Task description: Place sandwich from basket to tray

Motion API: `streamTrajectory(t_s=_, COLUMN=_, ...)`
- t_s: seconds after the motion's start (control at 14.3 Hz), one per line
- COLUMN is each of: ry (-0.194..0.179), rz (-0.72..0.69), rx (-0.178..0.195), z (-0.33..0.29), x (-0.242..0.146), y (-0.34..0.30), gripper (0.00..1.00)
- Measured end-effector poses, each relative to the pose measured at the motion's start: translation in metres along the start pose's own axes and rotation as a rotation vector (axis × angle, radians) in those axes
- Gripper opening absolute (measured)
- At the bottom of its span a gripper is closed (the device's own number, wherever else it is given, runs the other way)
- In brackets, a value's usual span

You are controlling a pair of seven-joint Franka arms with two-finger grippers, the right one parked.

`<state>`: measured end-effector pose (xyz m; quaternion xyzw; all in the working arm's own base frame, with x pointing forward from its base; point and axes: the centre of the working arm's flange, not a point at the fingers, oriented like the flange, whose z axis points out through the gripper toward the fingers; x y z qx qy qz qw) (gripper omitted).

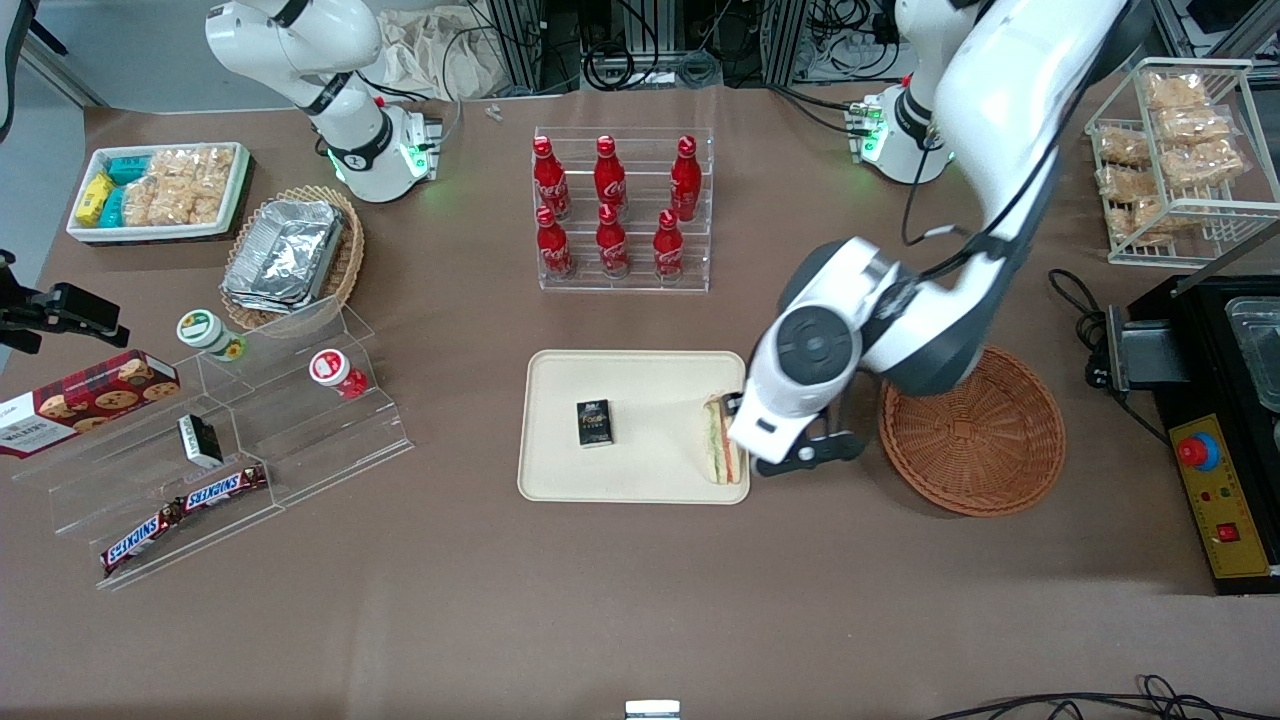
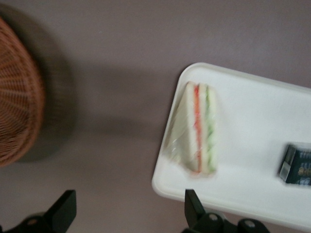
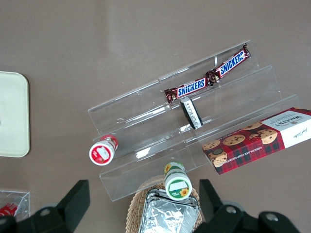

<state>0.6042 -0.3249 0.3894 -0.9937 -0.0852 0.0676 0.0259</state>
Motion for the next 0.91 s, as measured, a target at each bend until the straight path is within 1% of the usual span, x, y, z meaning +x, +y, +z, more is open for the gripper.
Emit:
streamTrajectory(t_s=0.14, ry=0.003, rz=0.060, rx=-0.004, z=-0.030, x=0.006, y=-0.066, gripper=1.00)
streamTrajectory(t_s=0.21, ry=0.010, rz=0.081, rx=0.002, z=-0.043, x=0.005, y=-0.096, gripper=1.00)
streamTrajectory(t_s=0.28, ry=0.020, rz=0.099, rx=0.015, z=-0.052, x=0.001, y=-0.122, gripper=1.00)
streamTrajectory(t_s=0.42, ry=0.027, rz=0.163, rx=0.038, z=-0.063, x=-0.015, y=-0.154, gripper=1.00)
streamTrajectory(t_s=0.49, ry=0.022, rz=0.206, rx=0.048, z=-0.067, x=-0.021, y=-0.169, gripper=1.00)
streamTrajectory(t_s=0.63, ry=-0.001, rz=0.286, rx=0.060, z=-0.077, x=-0.024, y=-0.205, gripper=1.00)
streamTrajectory(t_s=0.91, ry=-0.031, rz=0.387, rx=0.055, z=-0.101, x=-0.008, y=-0.270, gripper=1.00)
